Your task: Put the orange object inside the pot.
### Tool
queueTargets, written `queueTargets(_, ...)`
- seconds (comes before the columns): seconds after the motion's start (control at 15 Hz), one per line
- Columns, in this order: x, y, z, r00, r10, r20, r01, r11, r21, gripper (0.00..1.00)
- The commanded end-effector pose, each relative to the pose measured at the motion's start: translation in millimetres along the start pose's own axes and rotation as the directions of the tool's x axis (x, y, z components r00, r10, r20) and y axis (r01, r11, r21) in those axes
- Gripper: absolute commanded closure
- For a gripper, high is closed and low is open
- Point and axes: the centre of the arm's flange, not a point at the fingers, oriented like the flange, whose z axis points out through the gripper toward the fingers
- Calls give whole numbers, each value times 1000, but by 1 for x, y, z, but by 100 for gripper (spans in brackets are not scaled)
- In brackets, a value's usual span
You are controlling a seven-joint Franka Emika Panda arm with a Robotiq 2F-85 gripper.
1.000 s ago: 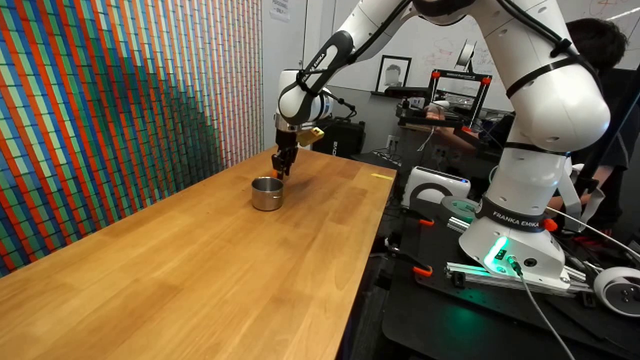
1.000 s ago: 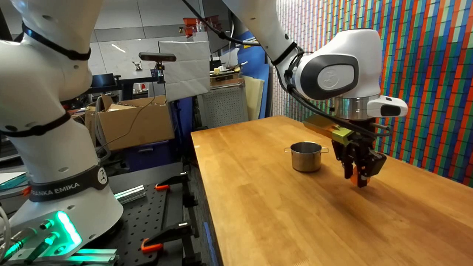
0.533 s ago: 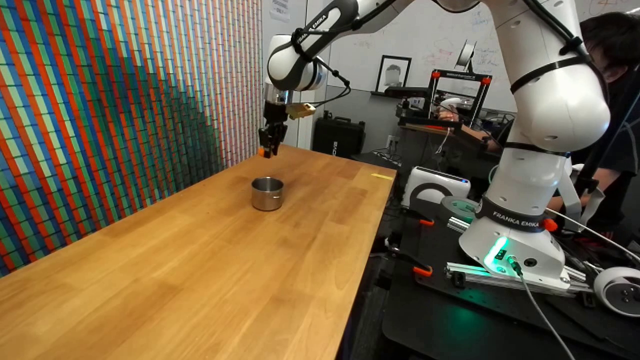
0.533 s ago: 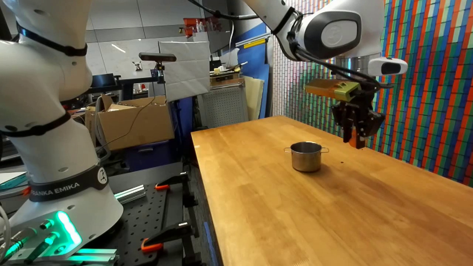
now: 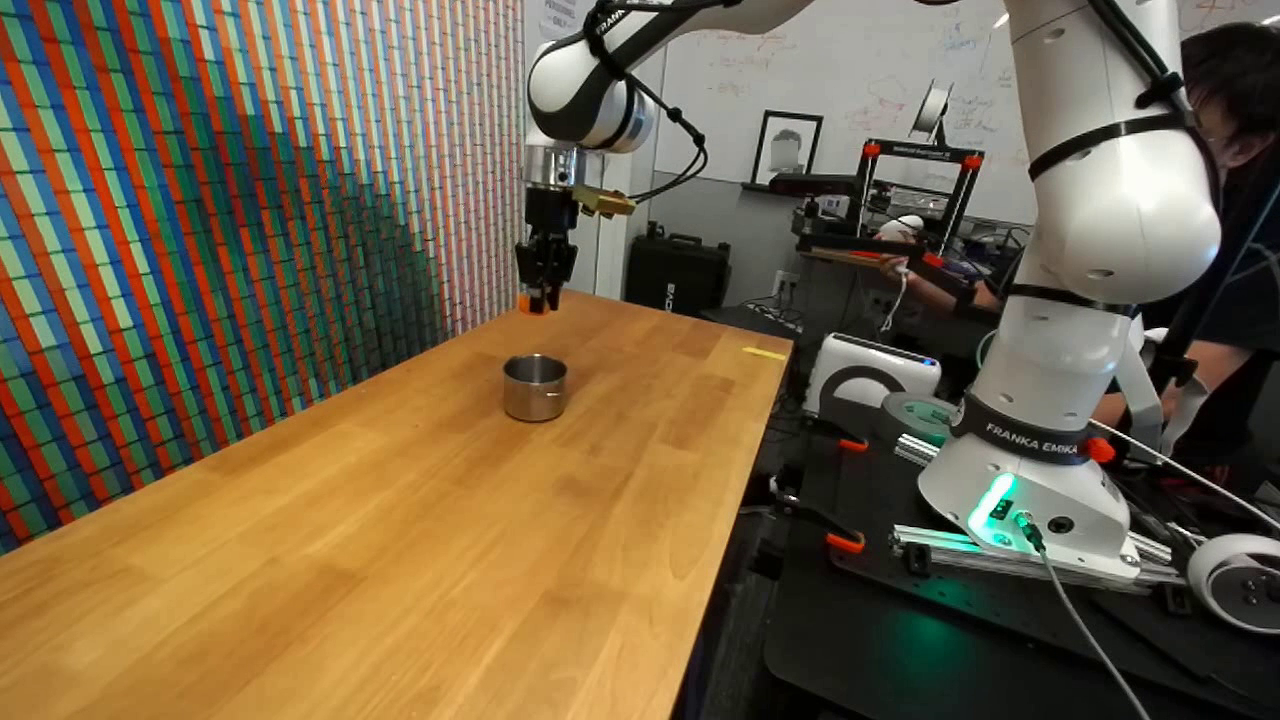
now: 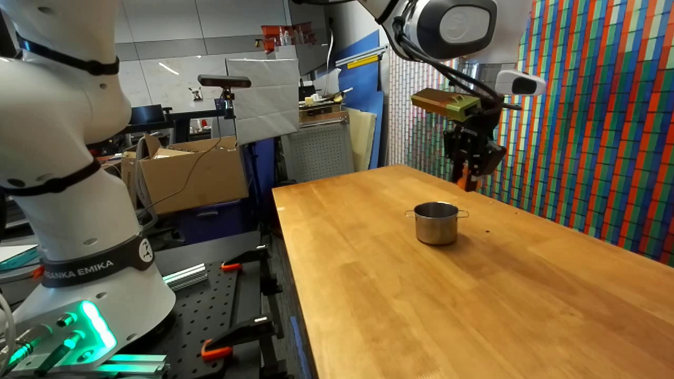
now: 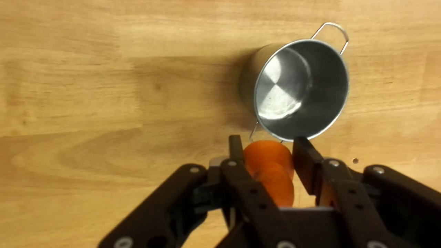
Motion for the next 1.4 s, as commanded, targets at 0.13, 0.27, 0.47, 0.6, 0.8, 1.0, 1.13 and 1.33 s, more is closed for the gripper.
queueTargets(0.13, -31, -27, 18, 998, -13, 67, 9, 998, 63, 81)
queueTargets(0.27, -39, -37, 32, 997, -24, 77, 17, 996, 90, 81)
queueTargets(0.47, -46, -48, 52, 996, -34, 78, 26, 994, 108, 82)
queueTargets(0.6, -42, -53, 60, 998, -39, 51, 33, 994, 107, 82)
queueTargets(0.8, -35, -50, 64, 1000, -24, 2, 24, 995, 95, 82)
queueTargets(1.0, -27, -40, 63, 999, -12, -32, 15, 997, 75, 33)
queueTargets(1.13, -25, -32, 58, 999, -7, -41, 9, 998, 66, 19)
queueTargets(1.33, -20, -14, 42, 999, -1, -46, 3, 999, 36, 1)
